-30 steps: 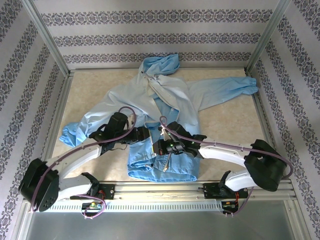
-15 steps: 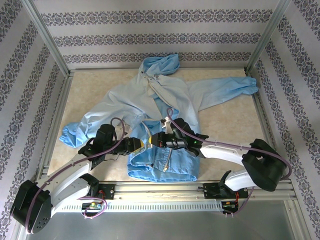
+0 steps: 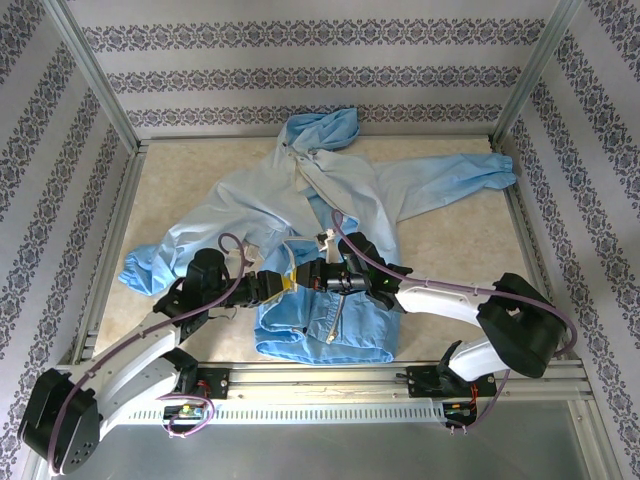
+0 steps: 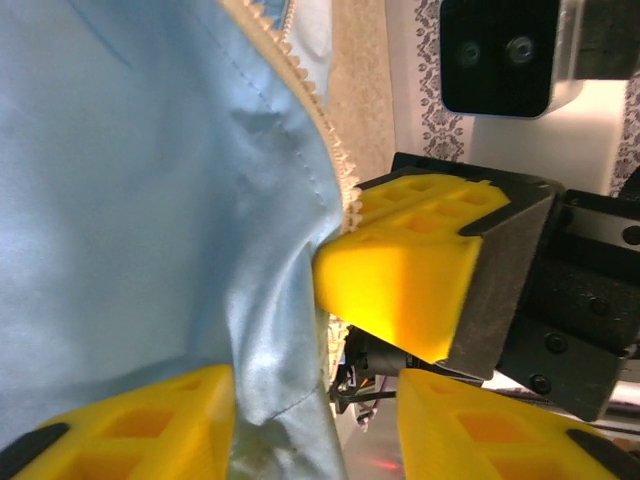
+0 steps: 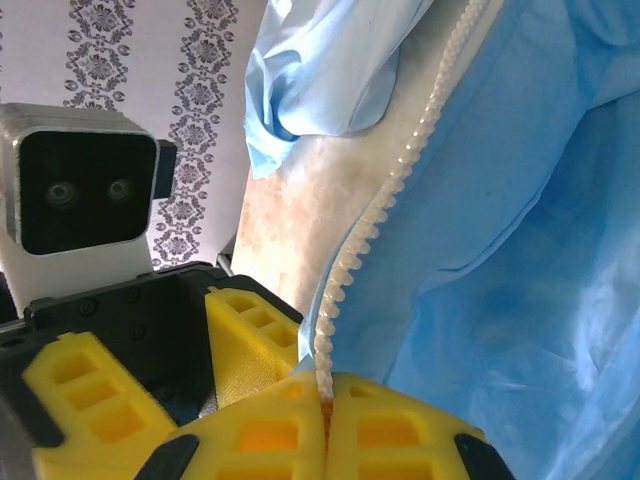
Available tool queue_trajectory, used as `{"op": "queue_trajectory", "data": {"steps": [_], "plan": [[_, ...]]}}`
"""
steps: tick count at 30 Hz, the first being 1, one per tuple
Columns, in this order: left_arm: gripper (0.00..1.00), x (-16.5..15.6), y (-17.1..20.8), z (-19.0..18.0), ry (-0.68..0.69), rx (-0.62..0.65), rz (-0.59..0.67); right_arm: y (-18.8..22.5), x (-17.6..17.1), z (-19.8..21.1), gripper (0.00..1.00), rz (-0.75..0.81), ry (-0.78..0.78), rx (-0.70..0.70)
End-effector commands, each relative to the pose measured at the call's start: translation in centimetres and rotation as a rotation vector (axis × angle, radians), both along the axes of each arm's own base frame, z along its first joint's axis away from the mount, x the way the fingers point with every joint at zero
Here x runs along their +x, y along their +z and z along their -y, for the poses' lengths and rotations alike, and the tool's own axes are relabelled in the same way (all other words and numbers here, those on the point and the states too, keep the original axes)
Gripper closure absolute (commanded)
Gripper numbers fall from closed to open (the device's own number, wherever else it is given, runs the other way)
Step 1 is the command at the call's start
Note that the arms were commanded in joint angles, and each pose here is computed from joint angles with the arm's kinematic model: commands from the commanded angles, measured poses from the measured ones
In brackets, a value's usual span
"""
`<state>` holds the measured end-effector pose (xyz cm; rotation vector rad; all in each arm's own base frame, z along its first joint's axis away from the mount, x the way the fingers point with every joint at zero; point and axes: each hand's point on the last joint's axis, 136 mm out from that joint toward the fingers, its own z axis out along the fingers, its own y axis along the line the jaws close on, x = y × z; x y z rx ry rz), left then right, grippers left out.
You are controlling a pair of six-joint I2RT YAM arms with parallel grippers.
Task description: Zip up the jacket
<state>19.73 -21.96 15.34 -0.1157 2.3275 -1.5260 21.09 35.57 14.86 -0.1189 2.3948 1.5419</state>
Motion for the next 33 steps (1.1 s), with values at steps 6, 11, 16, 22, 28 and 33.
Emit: {"op": "queue_trajectory", "data": {"steps": [6, 11, 16, 22, 28, 33], "plan": [[0.55, 0.6, 2.6, -0.1, 0.019, -0.032, 0.052, 3.4, 0.5, -0.8, 1.00, 0.036, 0.010, 0.073], [0.59, 0.7, 2.1, 0.5, 0.002, -0.077, 0.021, 3.6, 0.4, -1.0, 1.00, 0.034, 0.012, 0.080], [0.74, 0.9, 2.1, 0.8, -0.003, -0.116, 0.025, 3.5, 0.3, -1.0, 1.00, 0.027, 0.012, 0.079], [0.97, 0.9, 1.9, 0.7, -0.001, -0.110, 0.032, 3.0, 0.5, -0.9, 1.00, 0.020, -0.001, 0.065], [1.00, 0.9, 0.9, -0.1, 0.029, -0.032, 0.042, 0.1, 0.8, 2.3, 0.61, -0.005, -0.104, -0.072], [1.00, 0.7, -0.8, -1.3, 0.051, 0.096, 0.030, -5.2, -1.3, 8.1, 0.50, -0.086, -0.188, -0.368]]}}
